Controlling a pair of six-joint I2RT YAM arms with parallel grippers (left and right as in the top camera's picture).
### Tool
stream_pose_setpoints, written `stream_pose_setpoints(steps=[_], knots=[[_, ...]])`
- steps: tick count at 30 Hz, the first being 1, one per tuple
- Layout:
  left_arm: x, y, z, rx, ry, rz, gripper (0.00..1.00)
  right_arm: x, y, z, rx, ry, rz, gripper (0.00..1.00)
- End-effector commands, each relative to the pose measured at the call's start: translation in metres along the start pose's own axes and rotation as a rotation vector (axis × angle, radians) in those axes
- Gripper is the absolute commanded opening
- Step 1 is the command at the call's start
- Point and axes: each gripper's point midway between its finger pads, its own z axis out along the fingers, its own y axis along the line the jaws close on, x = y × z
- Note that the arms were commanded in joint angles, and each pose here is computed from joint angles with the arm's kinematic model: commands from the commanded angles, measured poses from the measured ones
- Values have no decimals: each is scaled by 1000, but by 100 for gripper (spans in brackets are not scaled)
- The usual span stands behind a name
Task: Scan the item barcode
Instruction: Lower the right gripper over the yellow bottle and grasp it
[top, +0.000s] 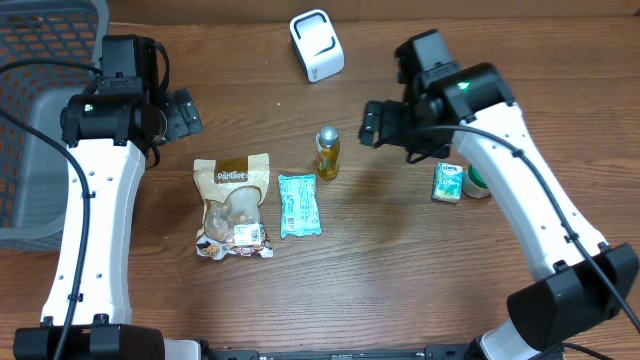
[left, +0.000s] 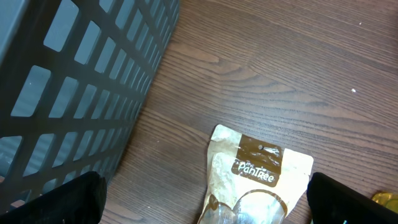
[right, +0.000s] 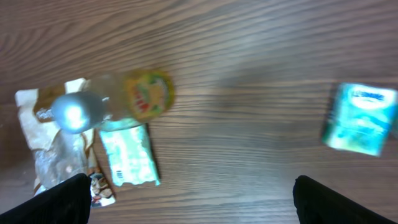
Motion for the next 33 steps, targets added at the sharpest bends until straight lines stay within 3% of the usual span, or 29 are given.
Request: stream_pose_setpoints(steps=[1,14,33], knots=[[-2,1,-2,-6,-11,26,100,1,26,9,-29,-9,-46,100],[-2,1,-2,-6,-11,26,100,-11,91,23,-94,-196,-190,100],[-2,1,-2,-6,-11,26,99,-15,87,70,6,-181,-202,100]])
